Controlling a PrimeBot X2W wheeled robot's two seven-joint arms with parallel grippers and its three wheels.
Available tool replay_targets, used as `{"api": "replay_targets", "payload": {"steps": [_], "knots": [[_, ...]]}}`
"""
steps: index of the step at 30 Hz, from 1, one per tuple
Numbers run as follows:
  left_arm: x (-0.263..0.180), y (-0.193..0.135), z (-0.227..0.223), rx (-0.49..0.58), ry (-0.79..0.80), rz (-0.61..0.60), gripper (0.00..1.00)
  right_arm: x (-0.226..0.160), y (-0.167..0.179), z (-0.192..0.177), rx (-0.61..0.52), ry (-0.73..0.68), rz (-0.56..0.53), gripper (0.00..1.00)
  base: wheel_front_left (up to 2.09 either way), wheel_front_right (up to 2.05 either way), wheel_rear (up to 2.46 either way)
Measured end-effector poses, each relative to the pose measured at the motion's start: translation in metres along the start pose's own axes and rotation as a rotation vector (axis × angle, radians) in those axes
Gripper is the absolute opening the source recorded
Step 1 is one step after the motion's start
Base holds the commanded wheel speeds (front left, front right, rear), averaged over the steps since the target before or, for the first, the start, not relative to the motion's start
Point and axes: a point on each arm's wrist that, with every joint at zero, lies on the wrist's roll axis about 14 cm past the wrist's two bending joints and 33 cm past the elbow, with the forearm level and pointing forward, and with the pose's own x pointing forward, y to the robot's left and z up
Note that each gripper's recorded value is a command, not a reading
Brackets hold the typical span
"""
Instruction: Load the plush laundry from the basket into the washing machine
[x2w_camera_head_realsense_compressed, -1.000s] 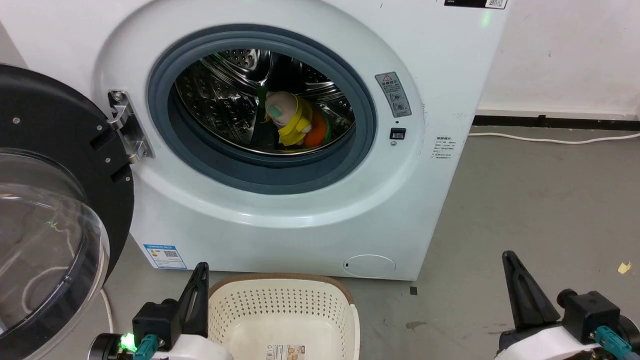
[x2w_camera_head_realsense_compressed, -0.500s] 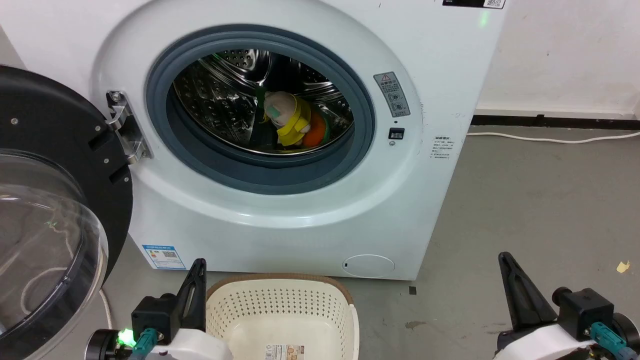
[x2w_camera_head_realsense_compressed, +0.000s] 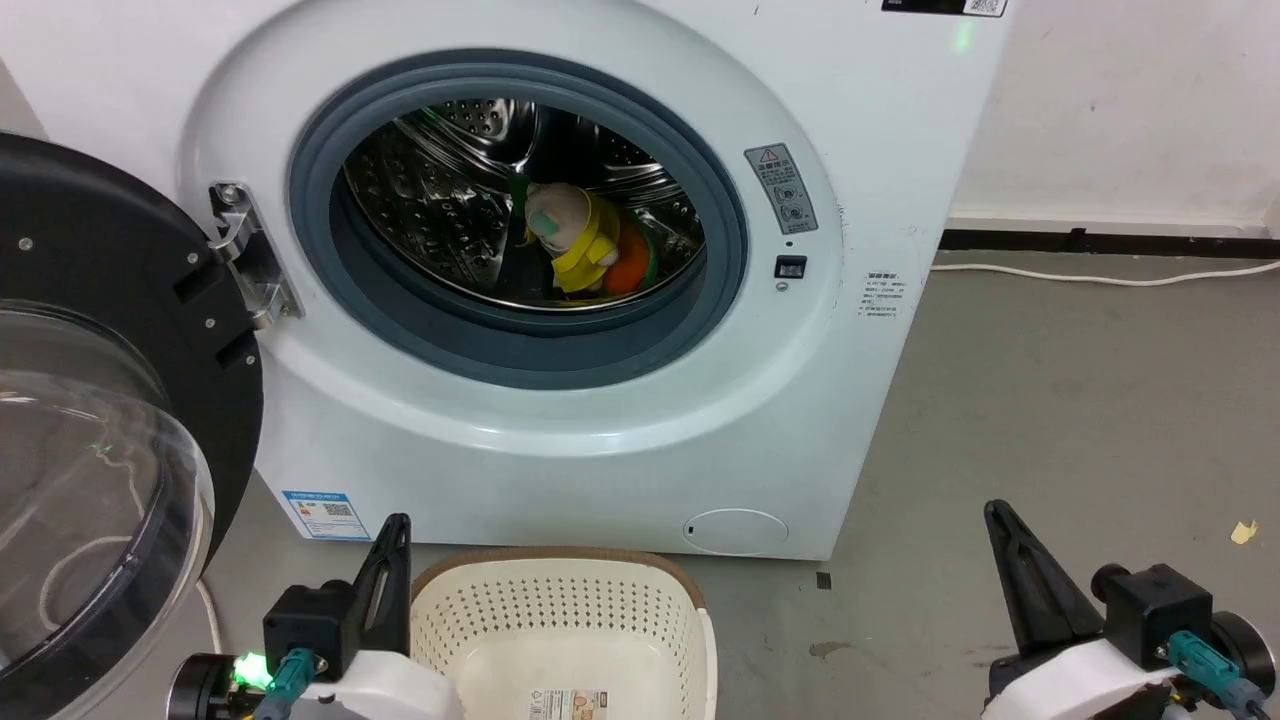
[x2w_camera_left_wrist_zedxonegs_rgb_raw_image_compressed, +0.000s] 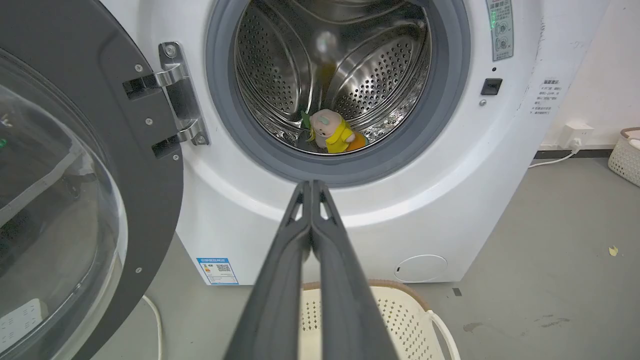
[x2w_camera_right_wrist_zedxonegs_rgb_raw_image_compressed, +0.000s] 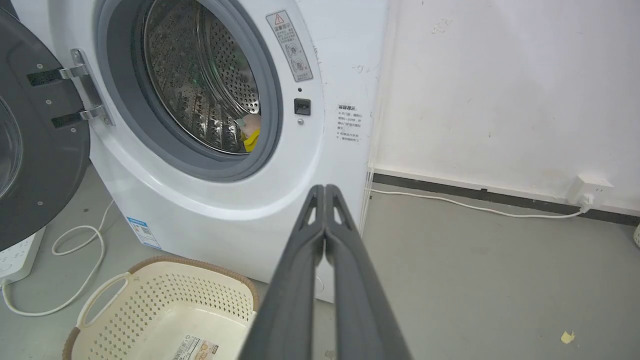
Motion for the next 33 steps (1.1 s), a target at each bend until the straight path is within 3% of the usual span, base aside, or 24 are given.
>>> {"api": "replay_targets", "payload": {"steps": [33], "knots": [[0.0042, 0.0031, 0.0004, 0.022, 0.037, 0.02, 0.0, 0.0024, -0.0014, -0.0052, -0.043, 0.059, -0.002, 0.0, 0.0, 0.0, 0.0]]}}
